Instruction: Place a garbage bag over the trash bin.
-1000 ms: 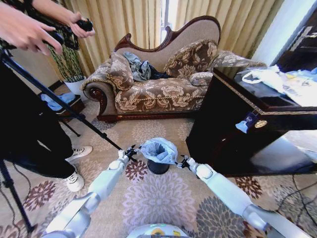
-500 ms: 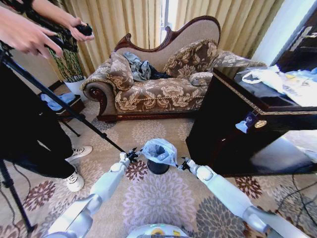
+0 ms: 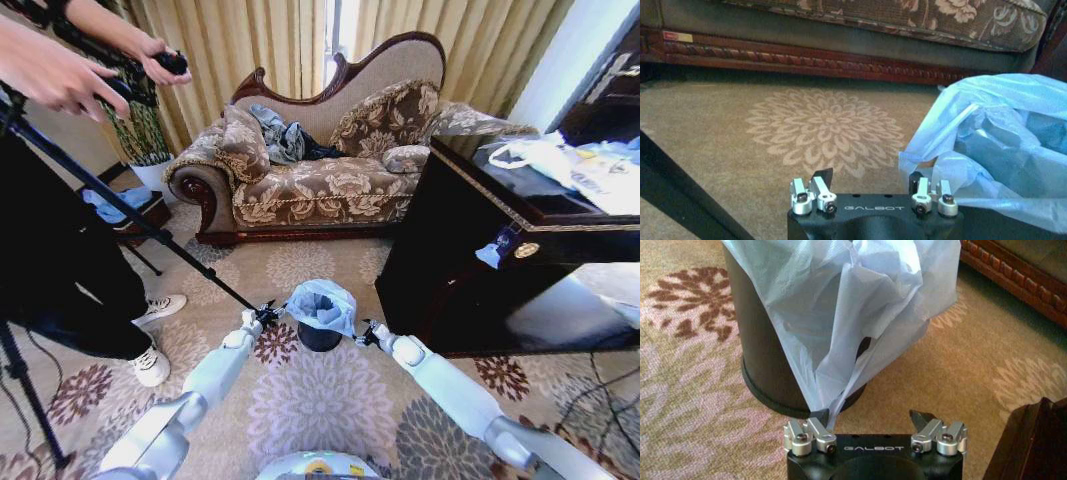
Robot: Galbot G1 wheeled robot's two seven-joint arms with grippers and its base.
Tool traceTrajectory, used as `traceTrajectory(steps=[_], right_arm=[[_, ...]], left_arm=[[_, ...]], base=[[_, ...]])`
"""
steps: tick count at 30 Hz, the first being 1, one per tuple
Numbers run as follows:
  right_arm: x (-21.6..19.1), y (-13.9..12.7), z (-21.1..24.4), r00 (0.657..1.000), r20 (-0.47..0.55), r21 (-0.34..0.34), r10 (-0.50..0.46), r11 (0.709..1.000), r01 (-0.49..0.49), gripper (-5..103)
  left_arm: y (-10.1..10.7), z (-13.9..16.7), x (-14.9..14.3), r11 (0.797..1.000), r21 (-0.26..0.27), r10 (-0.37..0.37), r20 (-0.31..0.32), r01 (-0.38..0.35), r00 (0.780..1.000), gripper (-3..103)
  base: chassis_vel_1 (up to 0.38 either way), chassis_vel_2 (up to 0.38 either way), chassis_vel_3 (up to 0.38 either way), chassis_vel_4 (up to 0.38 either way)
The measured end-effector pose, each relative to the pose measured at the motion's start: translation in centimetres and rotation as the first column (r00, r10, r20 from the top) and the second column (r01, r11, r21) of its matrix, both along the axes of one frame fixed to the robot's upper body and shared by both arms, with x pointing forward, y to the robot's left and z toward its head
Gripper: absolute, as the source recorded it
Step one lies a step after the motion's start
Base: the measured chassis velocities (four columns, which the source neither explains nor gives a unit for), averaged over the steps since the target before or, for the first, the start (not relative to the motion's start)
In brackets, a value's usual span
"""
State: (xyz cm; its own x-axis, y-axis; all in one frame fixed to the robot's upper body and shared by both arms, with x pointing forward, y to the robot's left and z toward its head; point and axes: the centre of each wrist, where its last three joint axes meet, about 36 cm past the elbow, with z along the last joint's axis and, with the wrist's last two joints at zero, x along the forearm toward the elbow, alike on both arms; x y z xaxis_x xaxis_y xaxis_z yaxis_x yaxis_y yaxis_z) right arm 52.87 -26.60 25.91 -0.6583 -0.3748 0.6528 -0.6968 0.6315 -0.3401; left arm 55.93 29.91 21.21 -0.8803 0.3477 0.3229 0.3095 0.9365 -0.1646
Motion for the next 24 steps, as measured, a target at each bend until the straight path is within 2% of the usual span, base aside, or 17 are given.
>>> traceTrajectory(steps=[4, 15, 18, 19, 22, 24], right_arm=[[0.3, 0.2, -0.3, 0.999, 0.031, -0.012, -0.013, 1.0, 0.013, 79], [1.0, -0.2, -0.6, 0.992, 0.115, -0.015, -0.043, 0.999, 0.045, 79], [1.4, 0.1, -0.9, 0.983, 0.171, -0.01, -0.062, 0.998, 0.064, 79], [1.9, 0.3, -0.6, 0.976, 0.205, -0.005, -0.073, 0.997, 0.076, 79], [2.3, 0.3, -0.2, 0.971, 0.228, -0.006, -0.076, 0.997, 0.079, 79], [2.4, 0.3, 0.1, 0.968, 0.241, -0.007, -0.075, 0.997, 0.079, 79]], left_arm=[[0.1, 0.4, 0.7, 0.999, 0.0, 0.044, 0.01, -0.044, 0.999, 70], [0.1, 0.7, 1.1, 0.996, -0.01, 0.085, 0.015, -0.084, 0.996, 70], [0.0, 0.7, 1.4, 0.994, -0.023, 0.107, 0.015, -0.107, 0.994, 69], [-0.1, 0.9, 1.5, 0.992, -0.031, 0.123, 0.018, -0.122, 0.992, 72], [-0.2, 1.2, 1.7, 0.989, -0.044, 0.139, 0.021, -0.138, 0.99, 66], [-0.3, 1.4, 1.8, 0.988, -0.05, 0.144, 0.025, -0.143, 0.989, 68]], base=[[0.0, 0.0, 0.0, 0.0], [0.0, 0.0, 0.0, 0.0], [0.0, 0.0, 0.0, 0.0], [0.0, 0.0, 0.0, 0.0], [0.0, 0.0, 0.0, 0.0], [0.0, 0.0, 0.0, 0.0]])
